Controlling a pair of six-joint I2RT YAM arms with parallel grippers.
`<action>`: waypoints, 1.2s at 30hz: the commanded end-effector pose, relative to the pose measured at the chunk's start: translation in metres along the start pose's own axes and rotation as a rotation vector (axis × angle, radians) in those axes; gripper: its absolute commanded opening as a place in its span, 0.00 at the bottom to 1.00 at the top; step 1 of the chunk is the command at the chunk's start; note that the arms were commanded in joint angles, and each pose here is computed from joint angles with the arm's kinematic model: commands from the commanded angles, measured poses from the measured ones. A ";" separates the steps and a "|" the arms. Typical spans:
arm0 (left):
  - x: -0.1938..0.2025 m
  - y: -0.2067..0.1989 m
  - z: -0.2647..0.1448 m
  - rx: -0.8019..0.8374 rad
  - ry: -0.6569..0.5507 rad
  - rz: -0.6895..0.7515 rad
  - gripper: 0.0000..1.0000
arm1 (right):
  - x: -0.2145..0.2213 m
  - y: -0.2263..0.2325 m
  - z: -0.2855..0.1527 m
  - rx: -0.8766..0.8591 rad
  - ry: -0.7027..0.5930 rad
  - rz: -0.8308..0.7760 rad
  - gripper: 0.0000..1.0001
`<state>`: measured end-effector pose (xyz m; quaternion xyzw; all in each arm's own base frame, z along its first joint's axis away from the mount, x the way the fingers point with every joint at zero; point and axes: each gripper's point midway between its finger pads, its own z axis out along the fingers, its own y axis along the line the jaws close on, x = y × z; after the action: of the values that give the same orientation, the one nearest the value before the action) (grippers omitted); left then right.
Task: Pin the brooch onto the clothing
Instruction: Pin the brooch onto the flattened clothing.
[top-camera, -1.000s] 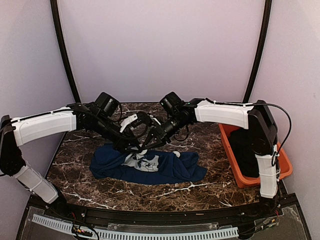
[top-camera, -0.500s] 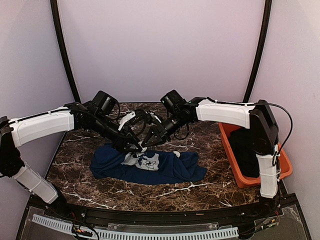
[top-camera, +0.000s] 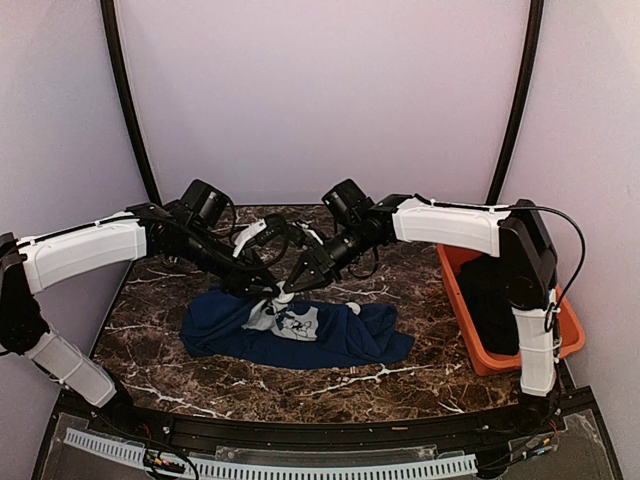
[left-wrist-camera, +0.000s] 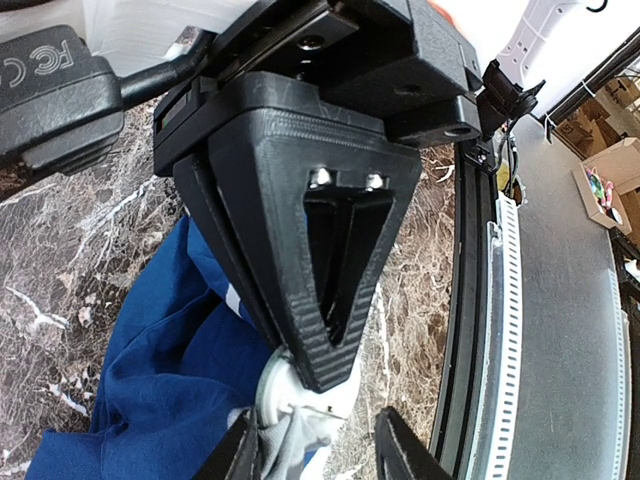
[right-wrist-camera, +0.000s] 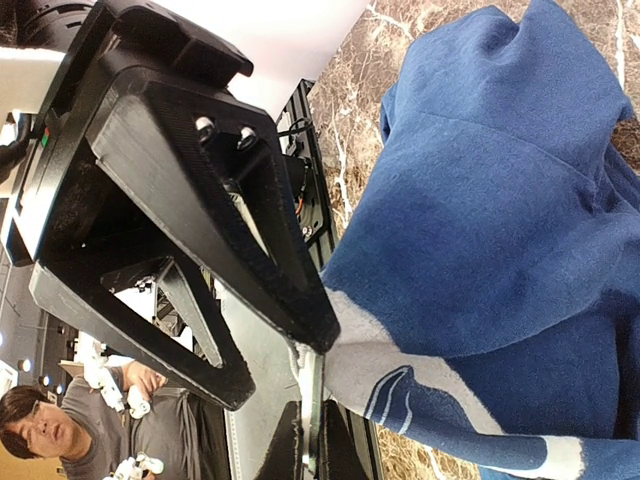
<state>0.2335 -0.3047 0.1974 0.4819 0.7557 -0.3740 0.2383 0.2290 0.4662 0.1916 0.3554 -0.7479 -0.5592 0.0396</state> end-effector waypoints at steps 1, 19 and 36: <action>0.001 -0.013 -0.006 0.050 -0.004 -0.004 0.38 | -0.010 0.004 -0.014 0.024 -0.049 -0.050 0.00; 0.004 -0.009 0.003 0.068 0.014 -0.034 0.30 | -0.011 0.008 -0.015 0.023 -0.055 -0.048 0.00; 0.012 -0.007 0.014 0.055 0.059 -0.041 0.24 | -0.012 0.013 -0.010 0.014 -0.048 -0.053 0.00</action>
<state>0.2356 -0.3057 0.1845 0.4782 0.7652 -0.3702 0.2205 0.2294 0.4617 0.1836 0.3383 -0.7648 -0.5459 0.0515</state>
